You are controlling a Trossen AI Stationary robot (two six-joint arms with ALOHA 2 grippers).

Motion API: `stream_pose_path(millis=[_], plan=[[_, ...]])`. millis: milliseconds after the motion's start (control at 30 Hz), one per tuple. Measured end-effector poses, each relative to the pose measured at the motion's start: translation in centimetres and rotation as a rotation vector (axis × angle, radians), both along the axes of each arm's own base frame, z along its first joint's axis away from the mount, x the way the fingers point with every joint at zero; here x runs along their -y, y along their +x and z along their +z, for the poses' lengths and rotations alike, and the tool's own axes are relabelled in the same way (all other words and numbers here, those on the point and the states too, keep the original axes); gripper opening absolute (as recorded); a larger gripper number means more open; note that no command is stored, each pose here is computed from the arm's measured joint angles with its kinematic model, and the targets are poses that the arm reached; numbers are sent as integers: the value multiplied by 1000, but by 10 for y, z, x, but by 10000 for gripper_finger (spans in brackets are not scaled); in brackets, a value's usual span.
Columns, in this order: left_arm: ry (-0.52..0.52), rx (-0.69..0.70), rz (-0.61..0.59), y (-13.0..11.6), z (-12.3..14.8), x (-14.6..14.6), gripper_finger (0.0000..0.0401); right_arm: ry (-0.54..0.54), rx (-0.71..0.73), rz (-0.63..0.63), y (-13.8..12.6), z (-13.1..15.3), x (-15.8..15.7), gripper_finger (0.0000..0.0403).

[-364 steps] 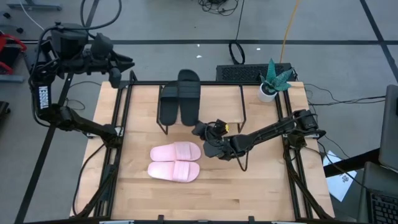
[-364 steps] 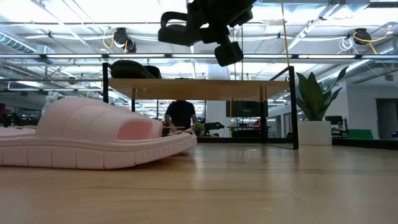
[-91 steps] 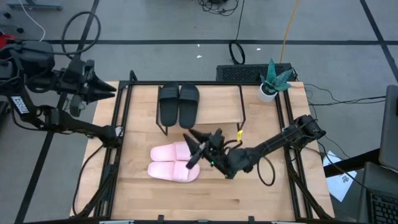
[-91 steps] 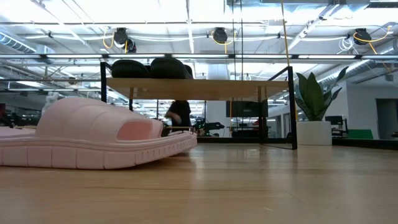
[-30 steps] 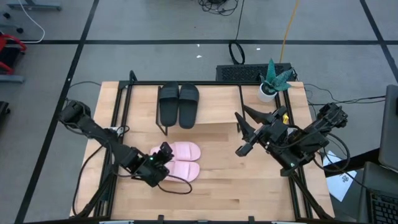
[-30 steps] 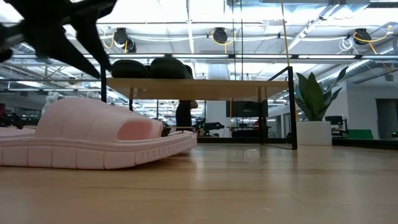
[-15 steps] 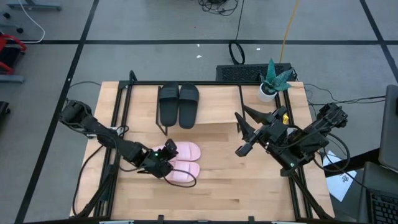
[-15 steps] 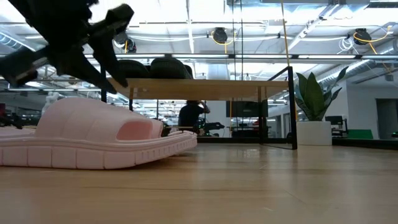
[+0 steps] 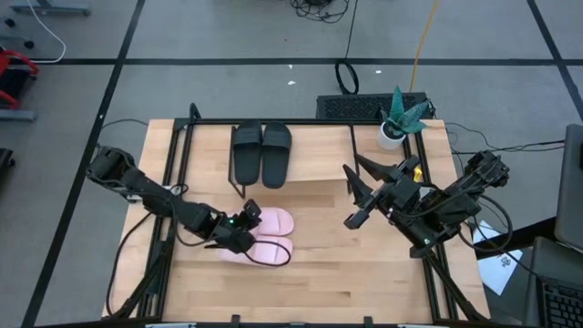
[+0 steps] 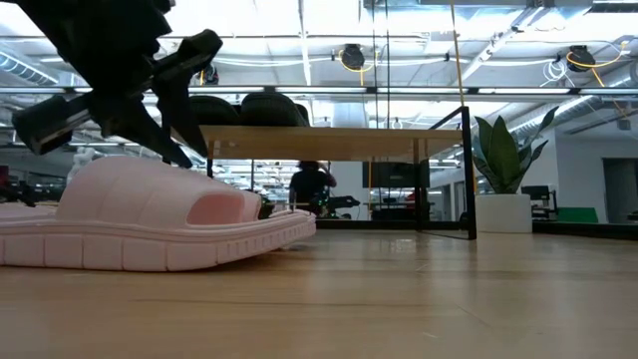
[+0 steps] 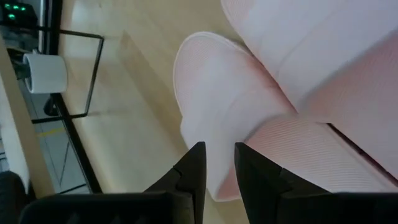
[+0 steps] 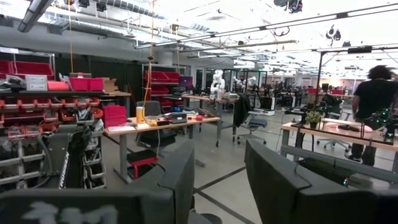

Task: Pick and place slides into the shelf
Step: Put the top pink slide on the shelf

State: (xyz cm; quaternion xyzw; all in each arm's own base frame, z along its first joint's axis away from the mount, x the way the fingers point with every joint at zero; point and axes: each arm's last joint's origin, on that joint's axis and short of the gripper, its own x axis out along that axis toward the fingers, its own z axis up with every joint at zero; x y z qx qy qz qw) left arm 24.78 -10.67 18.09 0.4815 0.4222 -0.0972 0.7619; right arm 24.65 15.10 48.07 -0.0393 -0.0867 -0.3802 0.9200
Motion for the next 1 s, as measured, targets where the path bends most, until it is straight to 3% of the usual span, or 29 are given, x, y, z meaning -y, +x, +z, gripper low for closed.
stream_pose_path(millis=[233, 667, 1000], plan=[[-29, -15, 8, 3, 0, -7, 88, -7, -9, 0, 1, -1, 0, 130], [74, -128, -72, -3, -5, -11, 88, -13, -17, 0, 1, -1, -1, 130], [55, -76, -106, 5, -6, -7, 88, -24, -32, 0, 2, -2, -1, 130]])
